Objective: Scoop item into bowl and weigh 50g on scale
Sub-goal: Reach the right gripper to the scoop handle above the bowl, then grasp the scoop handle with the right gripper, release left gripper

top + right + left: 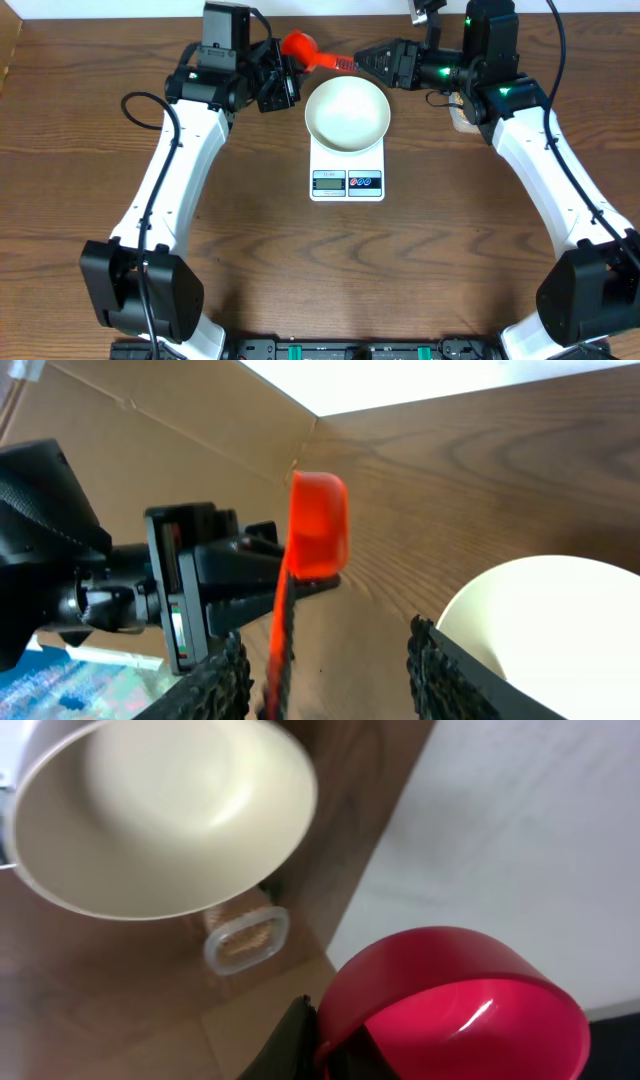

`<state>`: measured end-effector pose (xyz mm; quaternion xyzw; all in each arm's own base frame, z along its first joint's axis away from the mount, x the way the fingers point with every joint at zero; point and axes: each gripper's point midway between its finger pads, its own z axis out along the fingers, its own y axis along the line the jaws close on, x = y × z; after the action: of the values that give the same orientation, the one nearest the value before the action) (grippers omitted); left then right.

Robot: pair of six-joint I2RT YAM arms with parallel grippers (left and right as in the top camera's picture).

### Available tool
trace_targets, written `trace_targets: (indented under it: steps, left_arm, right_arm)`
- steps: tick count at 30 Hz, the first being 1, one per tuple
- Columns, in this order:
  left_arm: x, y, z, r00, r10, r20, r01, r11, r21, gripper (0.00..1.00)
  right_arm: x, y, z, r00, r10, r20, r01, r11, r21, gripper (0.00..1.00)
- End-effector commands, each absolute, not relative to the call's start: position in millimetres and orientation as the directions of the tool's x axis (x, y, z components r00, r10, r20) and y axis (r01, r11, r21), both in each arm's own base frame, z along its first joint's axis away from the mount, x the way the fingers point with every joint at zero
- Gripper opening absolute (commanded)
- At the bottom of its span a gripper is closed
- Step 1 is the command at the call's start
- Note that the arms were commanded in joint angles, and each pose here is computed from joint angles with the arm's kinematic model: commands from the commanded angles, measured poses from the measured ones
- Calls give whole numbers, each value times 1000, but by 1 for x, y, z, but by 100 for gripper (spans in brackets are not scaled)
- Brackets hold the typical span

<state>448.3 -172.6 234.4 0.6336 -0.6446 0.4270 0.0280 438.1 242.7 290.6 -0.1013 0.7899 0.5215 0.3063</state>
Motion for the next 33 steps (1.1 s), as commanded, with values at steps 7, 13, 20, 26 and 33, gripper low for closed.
trace_targets:
  steps: [7, 13, 20, 26, 33]
  left_arm:
    - [427, -185, 223, -174, -806, 566, -885, -124, -449, 7]
    - [427, -185, 222, -173, -806, 566, -886, -123, -447, 7]
    - [426, -185, 222, -171, -807, 566, -888, -123, -443, 7]
    - [418, -183, 216, -146, -813, 564, -907, -119, -405, 7]
    - [417, -183, 215, -145, -813, 564, -908, -118, -403, 7]
  right_arm:
    - [433, 253, 295, -803, 152, -577, -476, 420, 773, 45]
    - [425, 254, 278, -851, 138, -507, -403, 449, 798, 38]
    - [418, 263, 276, -862, 117, -494, -400, 444, 802, 33]
    - [411, 273, 276, -857, 89, -507, -425, 435, 794, 32]
    - [409, 277, 275, -853, 77, -516, -436, 436, 787, 25]
